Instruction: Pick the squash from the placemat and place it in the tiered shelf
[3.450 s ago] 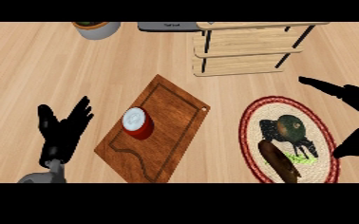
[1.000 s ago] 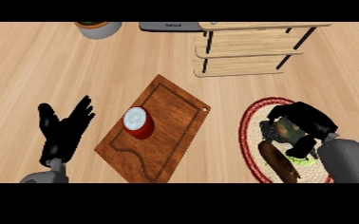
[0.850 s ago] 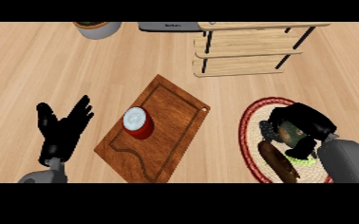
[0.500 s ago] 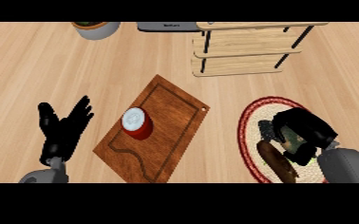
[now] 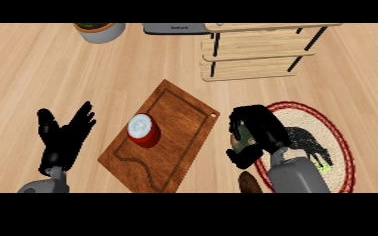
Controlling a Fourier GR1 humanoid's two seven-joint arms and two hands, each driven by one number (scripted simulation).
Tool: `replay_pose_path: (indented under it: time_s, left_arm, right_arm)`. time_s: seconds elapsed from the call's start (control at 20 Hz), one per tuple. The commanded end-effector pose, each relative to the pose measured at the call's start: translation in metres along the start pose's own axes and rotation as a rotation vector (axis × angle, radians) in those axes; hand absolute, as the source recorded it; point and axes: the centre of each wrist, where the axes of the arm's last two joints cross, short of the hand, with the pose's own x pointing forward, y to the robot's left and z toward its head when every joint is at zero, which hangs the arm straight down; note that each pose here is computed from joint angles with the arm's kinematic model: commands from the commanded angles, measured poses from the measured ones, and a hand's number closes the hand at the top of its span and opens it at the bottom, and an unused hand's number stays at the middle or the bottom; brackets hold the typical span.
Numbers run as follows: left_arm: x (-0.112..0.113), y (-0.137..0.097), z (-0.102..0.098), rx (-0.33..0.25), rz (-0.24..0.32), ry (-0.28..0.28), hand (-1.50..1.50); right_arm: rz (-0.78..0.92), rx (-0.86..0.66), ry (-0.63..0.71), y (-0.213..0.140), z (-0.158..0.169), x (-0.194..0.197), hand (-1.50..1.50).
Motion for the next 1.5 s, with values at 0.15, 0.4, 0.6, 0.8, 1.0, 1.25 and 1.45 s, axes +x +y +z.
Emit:
replay_pose_path:
  time_s: [0.15,0.4,0.6,0.8,1.0,1.25,1.45]
  left_arm:
    - [-0.005,-0.022,0.004,0.001,-0.005,0.005,0.00]
    - [0.007,-0.004,0.000,-0.010,-0.008,0.005,0.00]
    - [0.004,-0.002,-0.001,-0.015,0.000,0.008,0.00]
    - [-0.008,-0.013,0.005,-0.007,0.015,-0.002,0.00]
    - [0.001,-0.005,0.009,-0.014,0.001,0.011,0.00]
    - [0.010,-0.009,-0.004,-0.037,0.000,-0.012,0.00]
    - [0.004,-0.005,0.008,-0.029,0.011,0.014,0.00]
  right_arm:
    - [-0.052,-0.293,-0.003,-0.052,0.031,0.104,1.50]
    - [-0.046,-0.458,0.045,-0.109,0.076,0.149,1.50]
    - [-0.044,-0.535,0.052,-0.155,0.093,0.175,1.50]
    - [-0.071,-0.568,0.092,-0.195,0.068,0.189,1.50]
    - [-0.105,-0.601,0.120,-0.240,0.074,0.174,1.50]
    - [-0.157,-0.653,0.140,-0.300,0.041,0.157,1.50]
    - [-0.087,-0.626,0.147,-0.310,0.023,0.138,1.50]
